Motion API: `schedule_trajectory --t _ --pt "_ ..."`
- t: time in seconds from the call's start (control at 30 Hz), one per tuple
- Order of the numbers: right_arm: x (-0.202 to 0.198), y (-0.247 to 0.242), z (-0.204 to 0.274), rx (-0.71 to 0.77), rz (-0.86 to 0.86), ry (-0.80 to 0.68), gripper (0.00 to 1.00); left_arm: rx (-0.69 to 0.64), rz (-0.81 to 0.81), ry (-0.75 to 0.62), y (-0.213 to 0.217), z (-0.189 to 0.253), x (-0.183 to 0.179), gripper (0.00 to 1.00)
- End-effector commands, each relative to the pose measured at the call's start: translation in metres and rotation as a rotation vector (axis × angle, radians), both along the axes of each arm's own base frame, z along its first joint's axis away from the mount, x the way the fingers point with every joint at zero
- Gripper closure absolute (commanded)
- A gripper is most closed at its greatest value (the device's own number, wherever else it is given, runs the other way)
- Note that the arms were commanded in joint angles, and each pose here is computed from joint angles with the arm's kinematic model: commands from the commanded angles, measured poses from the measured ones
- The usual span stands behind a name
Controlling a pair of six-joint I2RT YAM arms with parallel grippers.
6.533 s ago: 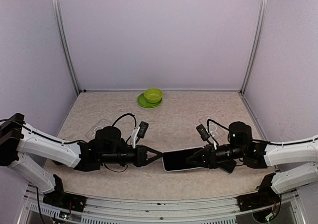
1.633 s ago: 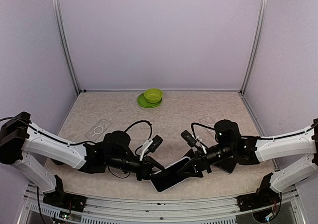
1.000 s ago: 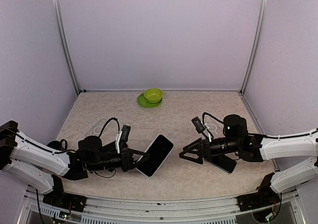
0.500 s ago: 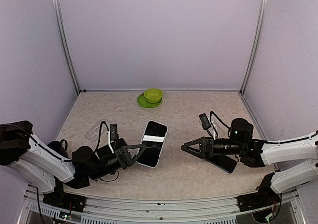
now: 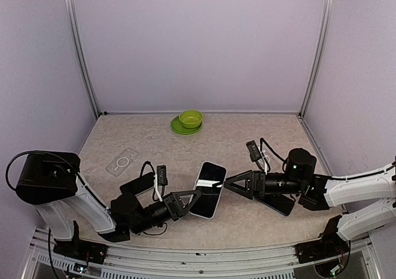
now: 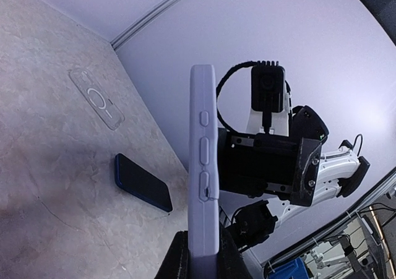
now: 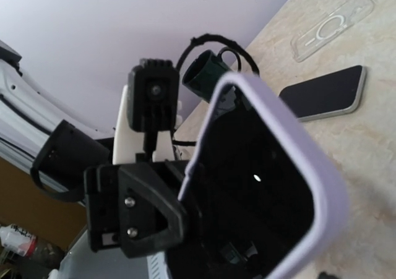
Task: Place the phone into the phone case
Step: Pass from the left arm to the right
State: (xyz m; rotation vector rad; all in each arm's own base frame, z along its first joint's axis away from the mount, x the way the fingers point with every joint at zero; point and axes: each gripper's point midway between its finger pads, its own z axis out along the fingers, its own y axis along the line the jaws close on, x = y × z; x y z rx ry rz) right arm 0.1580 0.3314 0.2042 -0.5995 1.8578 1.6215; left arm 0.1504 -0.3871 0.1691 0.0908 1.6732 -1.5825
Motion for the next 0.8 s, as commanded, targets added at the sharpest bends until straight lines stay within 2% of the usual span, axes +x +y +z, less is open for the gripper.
schedule_trajectory --t 0.0,0.13,0.43,0.57,0.77 --pt "0.000 0.000 0.004 0.022 -0.015 -0.016 0.19 -0.312 0.034 -0.114 0.014 0.084 0.000 1.00" --pt "-0.002 0.002 0.005 0.028 0.002 -0.023 0.22 -0.325 0.020 -0.129 0.008 0.089 -0.001 1.00" --pt "-0.006 0.018 0.003 0.036 0.069 -0.025 0.37 -0.340 0.013 -0.144 0.002 0.094 -0.002 1.00" --pt "-0.009 0.024 0.004 0.046 0.093 -0.033 0.48 -0.342 0.013 -0.150 0.001 0.095 -0.002 1.00" --pt "-0.011 0.027 0.011 0.071 0.107 -0.048 0.72 -0.355 0.026 -0.159 0.004 0.099 -0.001 1.00"
